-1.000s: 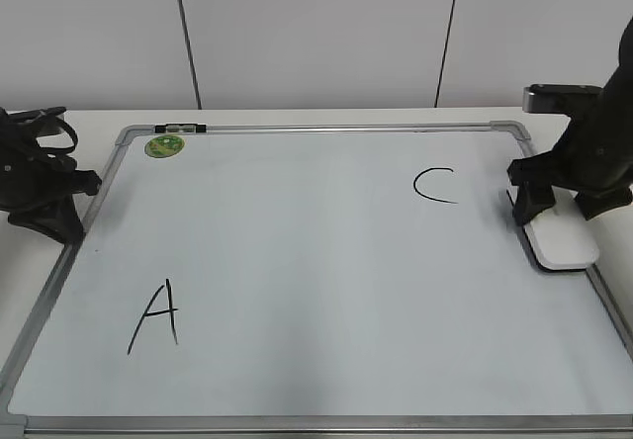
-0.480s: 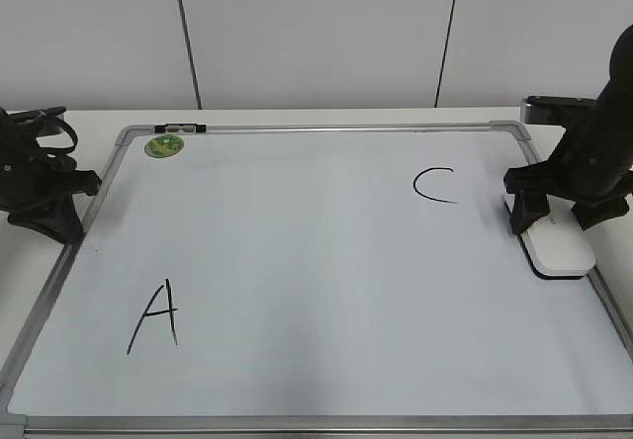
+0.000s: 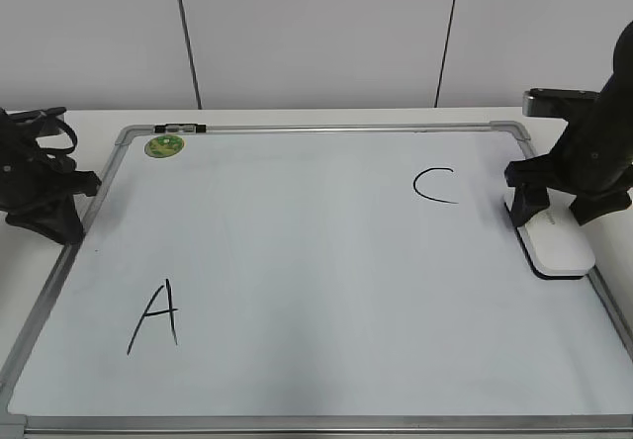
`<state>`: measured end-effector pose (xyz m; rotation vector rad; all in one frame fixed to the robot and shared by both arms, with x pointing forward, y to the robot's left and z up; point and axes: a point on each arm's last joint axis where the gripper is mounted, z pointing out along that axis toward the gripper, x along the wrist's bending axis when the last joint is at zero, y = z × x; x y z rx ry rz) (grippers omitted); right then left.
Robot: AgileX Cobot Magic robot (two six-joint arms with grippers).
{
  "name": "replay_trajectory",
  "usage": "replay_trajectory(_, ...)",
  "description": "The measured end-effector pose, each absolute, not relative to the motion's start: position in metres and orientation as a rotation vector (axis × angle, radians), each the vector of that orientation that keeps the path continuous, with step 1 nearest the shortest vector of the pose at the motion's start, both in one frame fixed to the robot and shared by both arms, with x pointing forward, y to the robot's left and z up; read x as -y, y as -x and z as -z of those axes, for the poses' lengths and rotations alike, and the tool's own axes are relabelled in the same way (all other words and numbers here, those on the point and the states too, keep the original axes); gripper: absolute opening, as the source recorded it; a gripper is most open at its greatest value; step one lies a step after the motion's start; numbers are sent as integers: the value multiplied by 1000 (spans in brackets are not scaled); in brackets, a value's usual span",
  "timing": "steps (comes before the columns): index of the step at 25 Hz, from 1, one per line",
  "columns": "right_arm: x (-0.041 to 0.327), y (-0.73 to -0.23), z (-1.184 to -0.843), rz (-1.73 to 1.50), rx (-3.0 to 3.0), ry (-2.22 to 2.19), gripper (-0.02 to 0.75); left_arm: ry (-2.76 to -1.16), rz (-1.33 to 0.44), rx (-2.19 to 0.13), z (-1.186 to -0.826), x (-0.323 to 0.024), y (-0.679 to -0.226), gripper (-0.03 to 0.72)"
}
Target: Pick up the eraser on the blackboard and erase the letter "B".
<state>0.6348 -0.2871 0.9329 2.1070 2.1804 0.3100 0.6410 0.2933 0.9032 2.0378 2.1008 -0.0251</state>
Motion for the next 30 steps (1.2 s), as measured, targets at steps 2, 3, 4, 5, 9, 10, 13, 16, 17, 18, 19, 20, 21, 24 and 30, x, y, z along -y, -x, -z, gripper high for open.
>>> replay_trajectory(2, 288, -634, -939, -318, -2173, -2094, 587, -2046, 22, -2100, -903, -294, -641, 104)
replay_trajectory(3, 288, -634, -943, -322, -2167, -2087, 587, -2048, 18, -2099, -903, -294, -641, 137)
replay_trajectory(4, 288, -633, -947, -326, -2163, -2074, 587, -2052, 14, -2100, -903, -295, -641, 177)
replay_trajectory(5, 289, -632, -951, -329, -2159, -2064, 587, -2058, 10, -2099, -903, -296, -641, 214)
replay_trajectory(9, 290, -629, -967, -344, -2144, -2040, 587, -2069, 4, -2098, -904, -298, -641, 373)
replay_trajectory(10, 290, -627, -971, -349, -2141, -2033, 587, -2073, 0, -2095, -906, -299, -642, 397)
replay_trajectory(13, 290, -623, -986, -378, -2124, -2015, 587, -2071, -17, -2078, -917, -299, -650, 428)
replay_trajectory(16, 290, -617, -1007, -419, -2100, -1988, 587, -2075, -23, -2059, -935, -299, -655, 435)
replay_trajectory(17, 290, -614, -1015, -434, -2091, -1978, 587, -2074, -26, -2052, -943, -299, -656, 435)
replay_trajectory(18, 290, -611, -1022, -443, -2086, -1971, 587, -2072, -36, -2039, -955, -298, -656, 435)
replay_trajectory(19, 290, -607, -1030, -455, -2079, -1963, 587, -2070, -48, -2027, -967, -298, -655, 436)
replay_trajectory(20, 290, -603, -1039, -469, -2070, -1953, 587, -2072, -56, -2018, -977, -298, -654, 436)
replay_trajectory(21, 290, -599, -1046, -478, -2065, -1946, 587, -2071, -64, -2006, -990, -298, -653, 436)
replay_trajectory(24, 290, -584, -1070, -510, -2047, -1922, 588, -2077, -71, -1982, -1021, -297, -644, 436)
replay_trajectory(30, 288, -548, -1116, -599, -2019, -1885, 586, -2073, -122, -1932, -1077, -296, -616, 438)
